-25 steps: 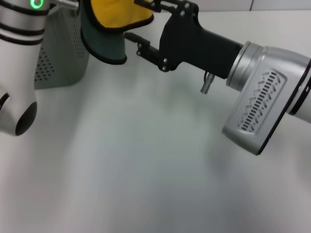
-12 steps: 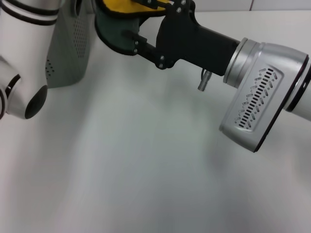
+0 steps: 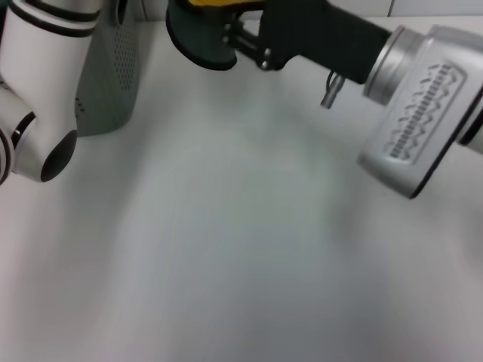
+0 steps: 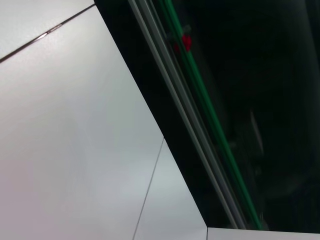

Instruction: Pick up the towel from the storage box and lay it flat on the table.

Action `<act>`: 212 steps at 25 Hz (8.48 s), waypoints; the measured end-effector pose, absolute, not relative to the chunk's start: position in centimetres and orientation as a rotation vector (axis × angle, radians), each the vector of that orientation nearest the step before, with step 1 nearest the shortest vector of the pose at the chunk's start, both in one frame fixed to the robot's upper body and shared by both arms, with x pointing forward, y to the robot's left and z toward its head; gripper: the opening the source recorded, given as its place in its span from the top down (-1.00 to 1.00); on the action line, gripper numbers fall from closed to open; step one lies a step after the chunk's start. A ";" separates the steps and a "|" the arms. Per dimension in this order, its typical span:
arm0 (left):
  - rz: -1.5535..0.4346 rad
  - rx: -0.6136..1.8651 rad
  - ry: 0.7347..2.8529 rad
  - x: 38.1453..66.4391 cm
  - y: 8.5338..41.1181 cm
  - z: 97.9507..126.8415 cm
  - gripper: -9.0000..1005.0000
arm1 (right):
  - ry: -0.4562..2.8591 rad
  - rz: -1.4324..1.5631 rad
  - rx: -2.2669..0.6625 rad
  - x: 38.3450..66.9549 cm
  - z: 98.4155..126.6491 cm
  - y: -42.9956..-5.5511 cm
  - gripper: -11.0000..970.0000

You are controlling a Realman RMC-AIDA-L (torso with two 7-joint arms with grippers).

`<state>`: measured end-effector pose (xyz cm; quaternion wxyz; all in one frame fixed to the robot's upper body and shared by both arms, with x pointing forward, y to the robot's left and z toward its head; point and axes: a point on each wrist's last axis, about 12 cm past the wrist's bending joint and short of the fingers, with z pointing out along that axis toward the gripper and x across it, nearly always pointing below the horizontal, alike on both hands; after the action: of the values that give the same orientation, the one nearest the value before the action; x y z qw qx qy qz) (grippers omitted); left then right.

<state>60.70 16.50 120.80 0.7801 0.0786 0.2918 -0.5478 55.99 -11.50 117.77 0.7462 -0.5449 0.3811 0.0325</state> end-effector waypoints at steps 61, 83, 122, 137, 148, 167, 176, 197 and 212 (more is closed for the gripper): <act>-1.166 0.089 0.636 59.5 19.2 119.0 0.96 | 0.754 0.236 -1.078 57.6 117.2 -14.4 -0.27; -1.165 0.080 0.632 58.9 19.8 118.5 0.96 | 0.780 0.276 -1.086 57.0 116.5 -13.5 0.35; -1.533 0.827 1.117 41.7 26.3 113.1 0.94 | 1.324 1.070 -1.081 41.8 123.5 -25.9 0.98; -1.330 0.610 1.481 44.3 21.7 102.7 0.93 | 1.611 1.223 -0.723 50.0 109.4 -27.6 0.98; -0.956 0.429 1.686 48.4 23.7 100.9 0.92 | 1.821 0.812 -0.652 56.3 106.4 -26.6 0.98; -0.686 0.480 1.719 52.9 24.3 101.7 0.81 | 1.883 0.622 -0.478 59.2 105.7 -25.8 0.63; -0.660 0.385 1.711 51.9 25.7 101.4 0.42 | 1.786 0.638 -0.446 58.0 106.5 -27.5 0.24; -1.073 0.770 1.439 48.0 25.5 104.9 -0.60 | 1.467 1.068 -0.898 53.0 111.0 -27.9 -0.76; -1.133 0.812 1.387 47.9 26.6 106.4 -0.50 | 1.392 1.085 -1.036 52.6 112.1 -26.9 -0.77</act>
<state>47.90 26.57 106.36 0.5542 0.3438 0.5870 -0.4797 52.59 -26.87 112.12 0.5203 -0.4323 0.5809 0.4527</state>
